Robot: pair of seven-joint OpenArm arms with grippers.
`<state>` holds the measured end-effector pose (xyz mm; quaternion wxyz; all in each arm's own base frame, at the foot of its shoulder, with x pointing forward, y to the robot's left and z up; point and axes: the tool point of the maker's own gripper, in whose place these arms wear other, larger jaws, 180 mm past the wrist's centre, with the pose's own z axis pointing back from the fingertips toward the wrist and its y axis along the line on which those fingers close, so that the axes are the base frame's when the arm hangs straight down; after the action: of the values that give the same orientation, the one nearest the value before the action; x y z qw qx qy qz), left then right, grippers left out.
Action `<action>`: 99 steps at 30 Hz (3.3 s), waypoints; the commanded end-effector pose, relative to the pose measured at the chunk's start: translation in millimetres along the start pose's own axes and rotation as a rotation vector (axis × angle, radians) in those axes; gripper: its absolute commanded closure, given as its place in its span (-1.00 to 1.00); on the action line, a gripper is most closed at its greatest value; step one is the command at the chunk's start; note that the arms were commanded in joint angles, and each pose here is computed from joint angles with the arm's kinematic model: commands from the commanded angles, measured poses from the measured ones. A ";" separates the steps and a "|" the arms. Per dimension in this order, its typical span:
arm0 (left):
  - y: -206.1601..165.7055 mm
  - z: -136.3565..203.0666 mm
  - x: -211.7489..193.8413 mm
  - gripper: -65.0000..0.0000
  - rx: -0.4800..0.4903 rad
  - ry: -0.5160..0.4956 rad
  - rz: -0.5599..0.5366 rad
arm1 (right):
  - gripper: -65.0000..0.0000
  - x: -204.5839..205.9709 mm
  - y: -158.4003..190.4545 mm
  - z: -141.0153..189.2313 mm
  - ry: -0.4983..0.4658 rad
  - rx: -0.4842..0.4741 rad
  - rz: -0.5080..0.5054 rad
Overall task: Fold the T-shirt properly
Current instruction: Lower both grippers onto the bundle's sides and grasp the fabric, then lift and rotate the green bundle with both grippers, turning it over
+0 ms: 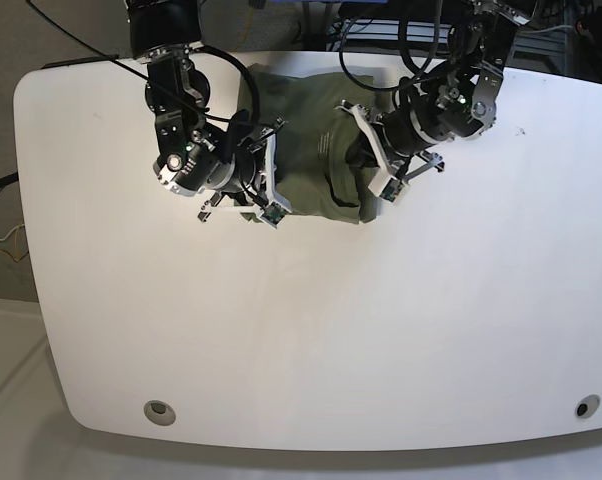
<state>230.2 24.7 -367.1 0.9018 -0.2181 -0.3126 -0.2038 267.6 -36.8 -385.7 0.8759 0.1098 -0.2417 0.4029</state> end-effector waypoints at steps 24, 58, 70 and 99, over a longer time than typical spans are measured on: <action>-51.5 -12.2 12.0 1.00 -0.092 -0.045 0.092 | 1.00 22.4 -14.5 -9.9 -0.030 0.007 -0.011; -61.5 -33.2 -55.1 1.00 -0.088 0.055 0.164 | 1.00 6.7 -16.6 -23.2 -0.059 0.030 -0.048; -36.5 -43.4 -77.7 1.00 -0.034 0.056 0.173 | 1.00 -26.6 -7.3 -43.2 -0.017 0.080 -0.111; 4.6 -45.6 -48.2 1.00 0.036 0.009 0.113 | 1.00 -94.7 -37.2 -25.0 0.010 -0.015 -0.366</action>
<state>216.2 2.4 -425.3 0.9061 -0.2518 -0.3077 -0.1443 274.6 -82.8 -430.7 0.9070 0.2045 -0.2889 0.2283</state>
